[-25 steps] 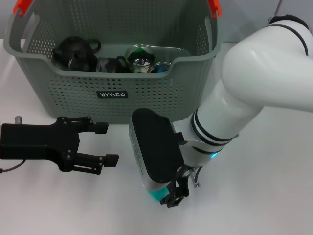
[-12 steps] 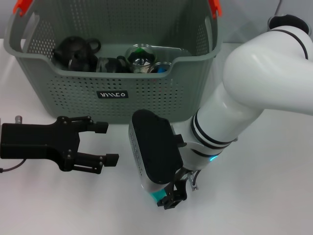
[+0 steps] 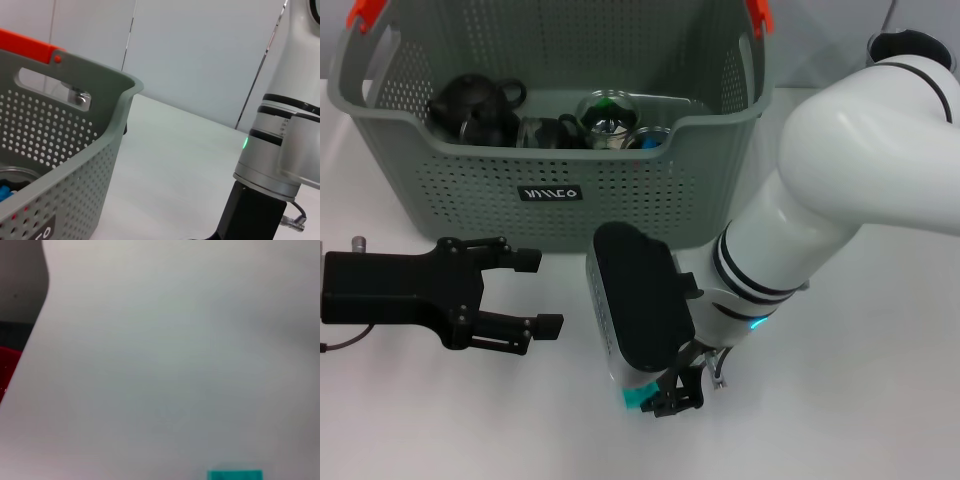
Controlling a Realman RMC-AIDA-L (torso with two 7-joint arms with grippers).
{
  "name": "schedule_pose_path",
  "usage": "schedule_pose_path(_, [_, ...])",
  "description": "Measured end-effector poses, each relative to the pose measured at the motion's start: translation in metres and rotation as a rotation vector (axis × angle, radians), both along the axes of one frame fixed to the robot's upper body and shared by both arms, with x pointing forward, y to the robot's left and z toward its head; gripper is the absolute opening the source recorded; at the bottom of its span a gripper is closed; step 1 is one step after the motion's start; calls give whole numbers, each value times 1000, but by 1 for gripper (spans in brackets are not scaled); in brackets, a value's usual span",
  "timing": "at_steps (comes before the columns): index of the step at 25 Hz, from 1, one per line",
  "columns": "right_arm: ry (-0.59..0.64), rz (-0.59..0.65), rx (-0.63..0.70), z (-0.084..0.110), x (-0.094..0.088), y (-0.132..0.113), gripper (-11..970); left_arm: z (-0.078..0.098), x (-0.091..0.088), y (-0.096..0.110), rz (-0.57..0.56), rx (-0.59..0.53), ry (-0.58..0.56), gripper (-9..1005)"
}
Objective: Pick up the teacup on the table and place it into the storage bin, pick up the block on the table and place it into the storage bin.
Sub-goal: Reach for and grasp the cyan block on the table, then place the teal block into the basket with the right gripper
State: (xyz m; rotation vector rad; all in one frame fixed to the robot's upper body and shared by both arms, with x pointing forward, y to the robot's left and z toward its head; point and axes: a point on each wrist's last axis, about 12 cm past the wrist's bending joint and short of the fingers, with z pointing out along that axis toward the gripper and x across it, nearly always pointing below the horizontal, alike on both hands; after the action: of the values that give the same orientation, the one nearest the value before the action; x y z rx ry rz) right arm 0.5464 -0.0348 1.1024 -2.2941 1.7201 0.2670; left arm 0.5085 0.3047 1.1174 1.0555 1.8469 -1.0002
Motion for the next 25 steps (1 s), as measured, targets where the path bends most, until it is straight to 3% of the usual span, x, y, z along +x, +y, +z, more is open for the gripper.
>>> schedule_pose_path(7, [-2,-27,9,5,2,0,436,0,0,0,0,-1,0,933])
schedule_pose_path(12, [24,-64,16,16,4,-3,436,1,-1,2,-2,1,2,933])
schedule_pose_path(20, [78,-166,66,47,10,-26,437,-1,-5,11,11,26,4,933])
schedule_pose_path(25, [105,-200,135,78,6,-42,437,-2,-11,20,29,40,4,933])
